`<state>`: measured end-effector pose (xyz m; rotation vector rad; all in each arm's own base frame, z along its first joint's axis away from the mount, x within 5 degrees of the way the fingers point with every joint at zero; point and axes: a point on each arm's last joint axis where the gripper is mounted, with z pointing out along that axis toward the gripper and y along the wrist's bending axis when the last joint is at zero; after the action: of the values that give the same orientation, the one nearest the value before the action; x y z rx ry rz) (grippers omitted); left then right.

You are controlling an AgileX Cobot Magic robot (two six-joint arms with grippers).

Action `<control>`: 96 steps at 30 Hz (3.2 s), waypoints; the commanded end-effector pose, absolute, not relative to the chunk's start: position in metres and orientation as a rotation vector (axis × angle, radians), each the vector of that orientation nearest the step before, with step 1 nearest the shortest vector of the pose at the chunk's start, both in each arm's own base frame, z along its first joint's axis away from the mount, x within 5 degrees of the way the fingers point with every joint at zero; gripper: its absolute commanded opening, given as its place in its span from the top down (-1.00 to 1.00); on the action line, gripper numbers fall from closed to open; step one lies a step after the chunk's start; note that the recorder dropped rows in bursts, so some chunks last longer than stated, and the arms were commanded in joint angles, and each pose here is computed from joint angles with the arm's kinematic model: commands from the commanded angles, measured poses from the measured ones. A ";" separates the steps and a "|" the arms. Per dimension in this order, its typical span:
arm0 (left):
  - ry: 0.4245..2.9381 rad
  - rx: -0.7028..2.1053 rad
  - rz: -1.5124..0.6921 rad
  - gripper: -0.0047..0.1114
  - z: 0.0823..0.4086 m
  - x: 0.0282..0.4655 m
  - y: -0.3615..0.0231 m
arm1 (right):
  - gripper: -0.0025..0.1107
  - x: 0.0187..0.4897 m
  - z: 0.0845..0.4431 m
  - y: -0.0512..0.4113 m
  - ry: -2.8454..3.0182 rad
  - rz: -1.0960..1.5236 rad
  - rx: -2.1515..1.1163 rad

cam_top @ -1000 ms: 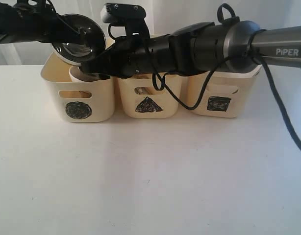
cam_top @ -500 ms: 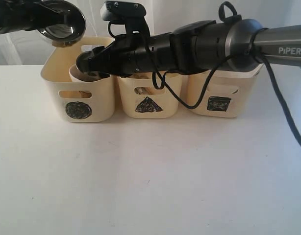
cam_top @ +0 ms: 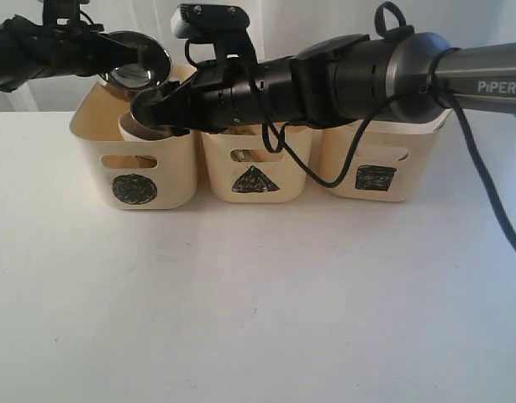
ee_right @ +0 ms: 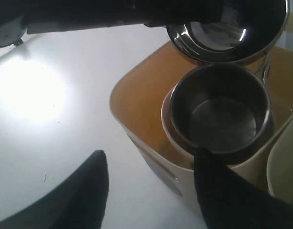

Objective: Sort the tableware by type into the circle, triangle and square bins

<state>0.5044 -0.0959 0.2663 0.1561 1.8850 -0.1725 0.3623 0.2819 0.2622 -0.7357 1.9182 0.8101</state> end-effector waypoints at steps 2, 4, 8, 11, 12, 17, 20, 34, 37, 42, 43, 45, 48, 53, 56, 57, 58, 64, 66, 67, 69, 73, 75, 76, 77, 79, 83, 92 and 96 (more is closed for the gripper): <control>1.940 0.129 -0.244 0.65 0.270 0.506 -0.088 | 0.05 0.361 0.270 0.281 1.892 0.803 -0.750; 1.975 0.089 -0.290 0.44 0.269 0.506 -0.084 | 0.05 0.360 0.270 0.281 1.891 0.811 -0.756; 2.018 -0.024 -0.367 0.09 0.267 0.506 -0.074 | 0.05 0.359 0.270 0.282 1.892 0.830 -0.762; 2.061 -0.025 -0.405 0.01 0.268 0.505 -0.071 | 0.05 0.358 0.270 0.283 1.891 0.839 -0.770; 2.077 -0.016 -0.416 0.01 0.268 0.504 -0.071 | 0.05 0.358 0.270 0.283 1.891 0.839 -0.770; 2.123 0.053 -0.479 0.18 0.288 0.494 -0.077 | 0.11 0.357 0.271 0.283 1.887 0.846 -0.775; 2.130 0.115 -0.492 0.62 0.308 0.482 -0.078 | 0.26 0.355 0.277 0.282 1.873 0.848 -0.776; 2.242 0.444 -0.601 0.92 0.331 0.366 -0.089 | 0.96 0.297 0.340 0.236 1.926 0.636 -0.996; 2.160 0.402 -0.603 0.92 0.319 0.321 -0.085 | 0.96 0.271 0.334 0.214 1.940 0.589 -0.948; 2.044 0.422 -0.629 0.92 0.309 0.260 -0.080 | 0.96 0.230 0.329 0.181 1.934 0.570 -0.853; 2.019 0.426 -0.648 0.92 0.307 0.246 -0.079 | 0.96 0.222 0.329 0.175 1.930 0.570 -0.849; 1.981 0.445 -0.691 0.92 0.303 0.221 -0.079 | 0.96 0.206 0.329 0.166 1.927 0.593 -0.829; 1.899 0.534 -0.756 0.92 0.300 0.182 -0.081 | 0.96 0.184 0.328 0.152 1.913 0.627 -0.796; 1.824 0.592 -0.767 0.92 0.289 0.135 -0.077 | 0.96 0.152 0.327 0.130 1.869 0.643 -0.763; 1.787 0.600 -0.739 0.92 0.286 0.119 -0.075 | 0.96 0.139 0.326 0.121 1.852 0.661 -0.733; 1.772 0.600 -0.731 0.92 0.288 0.116 -0.074 | 0.96 0.135 0.326 0.119 1.848 0.666 -0.725; 1.758 0.607 -0.722 0.92 0.289 0.113 -0.074 | 0.96 0.131 0.325 0.117 1.852 0.680 -0.717; 1.731 0.612 -0.714 0.92 0.293 0.109 -0.073 | 0.96 0.117 0.327 0.114 1.868 0.742 -0.743; 1.731 0.612 -0.714 0.92 0.293 0.109 -0.073 | 0.96 0.117 0.327 0.113 1.865 0.742 -0.742; 1.731 0.612 -0.714 0.92 0.293 0.109 -0.073 | 0.96 0.117 0.327 0.113 1.865 0.742 -0.742; 1.732 0.608 -0.710 0.92 0.293 0.109 -0.073 | 0.96 0.117 0.327 0.113 1.865 0.742 -0.742; 1.732 0.600 -0.701 0.92 0.293 0.110 -0.072 | 0.96 0.117 0.327 0.113 1.865 0.742 -0.742; 1.733 0.595 -0.695 0.92 0.293 0.110 -0.072 | 0.96 0.118 0.328 0.113 1.857 0.735 -0.730; 1.733 0.595 -0.695 0.92 0.293 0.110 -0.072 | 0.96 0.118 0.328 0.113 1.853 0.732 -0.725; 1.733 0.595 -0.695 0.92 0.293 0.110 -0.072 | 0.96 0.119 0.329 0.113 1.849 0.728 -0.719; 1.733 0.595 -0.695 0.92 0.293 0.110 -0.072 | 0.96 0.120 0.327 0.112 1.845 0.715 -0.709; 1.732 0.591 -0.688 0.92 0.293 0.111 -0.071 | 0.96 0.123 0.329 0.110 1.824 0.694 -0.663; 1.732 0.590 -0.686 0.92 0.293 0.111 -0.071 | 0.96 0.118 0.305 0.076 1.689 0.601 -0.274; 1.733 0.585 -0.680 0.92 0.293 0.111 -0.071 | 0.96 0.101 0.295 0.061 1.622 0.556 -0.278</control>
<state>0.1134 -0.0698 0.2934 0.5929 1.7402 -0.6587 0.1104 0.0721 0.2991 -0.3008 1.6825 0.5962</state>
